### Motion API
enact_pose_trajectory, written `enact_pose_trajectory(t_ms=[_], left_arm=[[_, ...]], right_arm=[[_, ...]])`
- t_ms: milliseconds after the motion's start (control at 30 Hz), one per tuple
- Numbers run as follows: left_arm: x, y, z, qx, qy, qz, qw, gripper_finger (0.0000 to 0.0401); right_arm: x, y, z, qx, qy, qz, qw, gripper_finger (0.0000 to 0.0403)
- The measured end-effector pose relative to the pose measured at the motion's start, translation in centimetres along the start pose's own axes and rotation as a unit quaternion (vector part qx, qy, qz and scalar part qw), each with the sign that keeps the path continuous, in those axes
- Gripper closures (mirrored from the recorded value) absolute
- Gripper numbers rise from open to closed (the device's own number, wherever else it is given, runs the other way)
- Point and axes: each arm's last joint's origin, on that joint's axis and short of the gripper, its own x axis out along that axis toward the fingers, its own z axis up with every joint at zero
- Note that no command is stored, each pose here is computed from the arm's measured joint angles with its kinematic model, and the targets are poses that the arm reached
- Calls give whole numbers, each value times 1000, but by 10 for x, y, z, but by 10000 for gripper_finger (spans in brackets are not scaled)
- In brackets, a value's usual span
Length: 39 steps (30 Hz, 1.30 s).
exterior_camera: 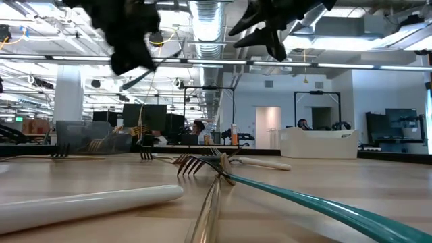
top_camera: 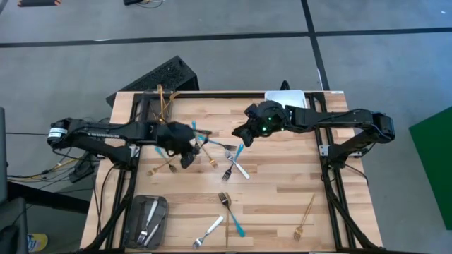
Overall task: Sort silverware by color (type)
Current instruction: Put the blue fork into the white bin
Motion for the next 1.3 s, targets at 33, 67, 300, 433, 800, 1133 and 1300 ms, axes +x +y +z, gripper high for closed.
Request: enact_pose_trajectory(t_ms=[33,67,300,433,800,1133,1300], left_arm=[[-1,-1,5,11,-20,-6,1000,397],[-2,-1,10,22,-40,-8,999,397],[-6,3,33,54,-150,46,986,397],[-9,5,43,78,-198,68,975,397],[9,2,57,163,-238,58,956,397],[9,11,66,150,-270,81,948,397],[10,12,66,161,-269,79,946,397]], right_arm=[[0,1,1,-3,-5,4,1000,258],[0,1,2,-7,-12,8,1000,255],[-1,15,12,-50,-83,50,994,220],[-3,19,17,-104,-136,33,985,195],[-9,20,34,-215,-216,-15,952,186],[15,17,24,-251,-182,-13,951,192],[22,14,25,-251,-204,-43,945,192]])
